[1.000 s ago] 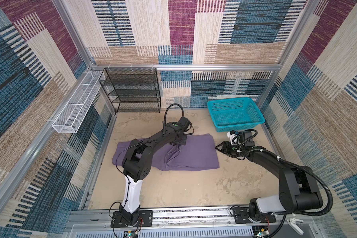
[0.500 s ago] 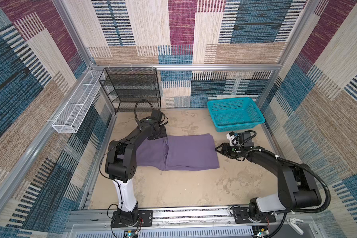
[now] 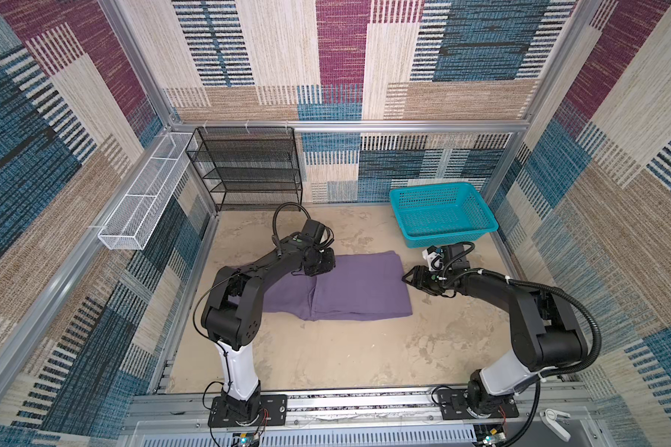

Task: Fold and stack the trousers
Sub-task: Smooth out the trousers at the center of the table, then fold the trousers at the center of the table.

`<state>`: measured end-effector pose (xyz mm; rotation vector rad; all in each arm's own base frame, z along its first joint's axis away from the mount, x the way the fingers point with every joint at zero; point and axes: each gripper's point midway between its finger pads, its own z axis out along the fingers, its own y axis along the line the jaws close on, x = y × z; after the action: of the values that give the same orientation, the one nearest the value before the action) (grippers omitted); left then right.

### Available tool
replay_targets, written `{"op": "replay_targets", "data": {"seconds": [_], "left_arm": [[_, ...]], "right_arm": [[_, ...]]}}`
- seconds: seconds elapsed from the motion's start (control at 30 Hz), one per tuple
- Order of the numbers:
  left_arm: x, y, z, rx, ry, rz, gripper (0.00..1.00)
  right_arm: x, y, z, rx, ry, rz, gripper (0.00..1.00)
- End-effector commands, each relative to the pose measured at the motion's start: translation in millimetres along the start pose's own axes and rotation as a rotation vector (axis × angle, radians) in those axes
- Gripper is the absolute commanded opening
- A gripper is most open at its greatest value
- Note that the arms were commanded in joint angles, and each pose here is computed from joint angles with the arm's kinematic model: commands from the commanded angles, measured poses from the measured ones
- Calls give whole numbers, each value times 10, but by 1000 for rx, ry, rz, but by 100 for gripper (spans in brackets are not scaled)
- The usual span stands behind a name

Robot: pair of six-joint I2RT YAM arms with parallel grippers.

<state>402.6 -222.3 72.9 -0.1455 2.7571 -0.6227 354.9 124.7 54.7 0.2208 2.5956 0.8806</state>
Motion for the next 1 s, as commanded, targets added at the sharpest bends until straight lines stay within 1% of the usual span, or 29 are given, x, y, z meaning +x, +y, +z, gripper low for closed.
{"op": "replay_targets", "data": {"seconds": [0.0, 0.17, 0.3, 0.37, 0.5, 0.57, 0.63, 0.67, 0.73, 0.8, 0.83, 0.9, 0.93, 0.97], "left_arm": [[55, 94, 80, -15, 10, -43, 0], [164, 461, 117, -84, 37, -108, 0], [232, 617, 154, -115, 51, -120, 0], [252, 668, 191, -121, 61, -126, 0], [242, 711, 229, -133, 65, -122, 0], [218, 742, 214, -150, 61, -113, 0], [189, 777, 173, -169, 55, -108, 0], [176, 786, 151, -176, 52, -108, 0], [139, 789, 78, -178, 44, -112, 0], [100, 740, -14, -164, 26, -106, 0], [84, 718, -77, -159, 16, -107, 4], [49, 658, -216, -141, -10, -100, 25], [32, 633, -290, -133, -23, -98, 32], [17, 609, -368, -125, -38, -97, 36]], "right_arm": [[-126, 30, 84, -12, -26, -62, 69], [-45, -13, 275, -21, 33, -85, 67], [15, 70, 360, -51, 52, -141, 64], [37, 134, 395, -77, 62, -169, 59], [65, 243, 398, -124, 75, -188, 46], [57, 324, 348, -156, 68, -203, 35], [41, 399, 297, -181, 63, -210, 21], [37, 427, 278, -192, 64, -209, 16], [17, 452, 246, -190, 58, -202, 7], [-18, 428, 228, -161, 52, -191, 0], [-44, 390, 212, -133, 48, -178, 0], [-110, 315, 166, -86, 35, -158, 0], [-156, 267, 129, -59, 26, -147, 0], [-192, 224, 89, -36, 16, -138, 0]]}}
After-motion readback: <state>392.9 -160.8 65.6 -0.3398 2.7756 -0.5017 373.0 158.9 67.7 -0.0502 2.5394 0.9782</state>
